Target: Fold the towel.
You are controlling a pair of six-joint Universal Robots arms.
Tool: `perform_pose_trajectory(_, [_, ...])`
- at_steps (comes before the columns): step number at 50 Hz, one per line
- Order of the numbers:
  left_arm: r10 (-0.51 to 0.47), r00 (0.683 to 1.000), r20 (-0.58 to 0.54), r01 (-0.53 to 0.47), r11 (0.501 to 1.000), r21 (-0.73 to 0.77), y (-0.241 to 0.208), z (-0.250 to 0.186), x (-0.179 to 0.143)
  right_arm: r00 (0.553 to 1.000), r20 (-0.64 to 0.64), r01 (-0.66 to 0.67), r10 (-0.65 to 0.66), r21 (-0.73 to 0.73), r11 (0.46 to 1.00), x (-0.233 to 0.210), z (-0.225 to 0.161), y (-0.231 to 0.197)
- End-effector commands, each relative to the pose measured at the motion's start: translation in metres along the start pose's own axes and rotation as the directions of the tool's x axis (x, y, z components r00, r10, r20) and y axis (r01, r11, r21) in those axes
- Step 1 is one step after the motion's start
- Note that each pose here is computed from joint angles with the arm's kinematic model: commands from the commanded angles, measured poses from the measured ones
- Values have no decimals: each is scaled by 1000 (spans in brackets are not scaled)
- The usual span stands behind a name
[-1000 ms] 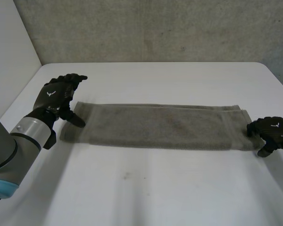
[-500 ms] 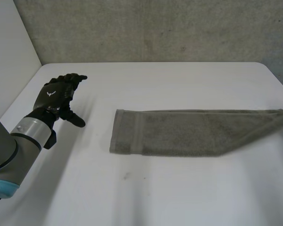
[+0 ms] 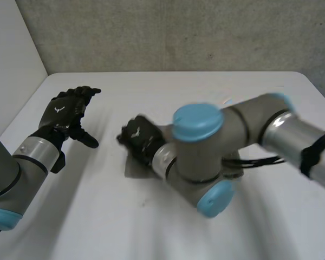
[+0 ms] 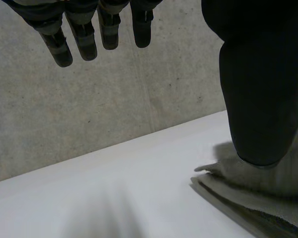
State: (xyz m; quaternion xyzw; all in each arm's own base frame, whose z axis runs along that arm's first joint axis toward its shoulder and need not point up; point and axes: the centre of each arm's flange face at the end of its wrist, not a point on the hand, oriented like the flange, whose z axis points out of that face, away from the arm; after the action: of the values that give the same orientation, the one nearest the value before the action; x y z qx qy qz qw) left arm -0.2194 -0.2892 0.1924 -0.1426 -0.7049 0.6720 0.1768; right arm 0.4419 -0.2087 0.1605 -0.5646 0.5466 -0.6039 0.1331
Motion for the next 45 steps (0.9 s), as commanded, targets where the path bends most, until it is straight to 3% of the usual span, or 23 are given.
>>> perform_pose_trajectory(1, [-1, 1000, -2, 1, 1000, -3, 1, 0, 0, 1000, 26, -8, 9, -27, 1000, -11, -2, 6])
perform_pose_trajectory(8, [0, 1000, -2, 0, 1000, -1, 2, 1, 0, 996, -82, -33, 31, -26, 999, 24, -26, -17])
perform_pose_trajectory(13, [4, 1000, -2, -4, 1000, 9, 1, 1, 0, 979, -158, -140, 128, -63, 988, 55, -54, -11])
perform_pose_trajectory(16, [4, 1000, -1, -4, 1000, 9, 1, 1, 0, 944, -226, -278, 240, -155, 948, 73, -83, 22])
perform_pose_trajectory(19, [4, 1000, -4, -4, 1000, 7, 2, 1, 1, 934, -248, -309, 258, -192, 932, 77, -91, 36])
perform_pose_trajectory(24, [3, 1000, -7, -3, 1000, 4, 3, 0, 2, 894, -341, -397, 289, -308, 865, 93, -114, 96])
perform_pose_trajectory(36, [1, 1000, -24, -2, 1000, -12, 8, -3, 9, 896, -415, -314, 160, -335, 888, 107, -119, 136])
perform_pose_trajectory(43, [3, 1000, -26, -4, 1000, -4, 5, -3, 10, 906, -421, -183, 40, -305, 935, 129, -107, 118])
perform_pose_trajectory(45, [5, 1000, -27, -5, 1000, 2, 4, -4, 10, 919, -395, -98, -11, -256, 962, 128, -95, 95])
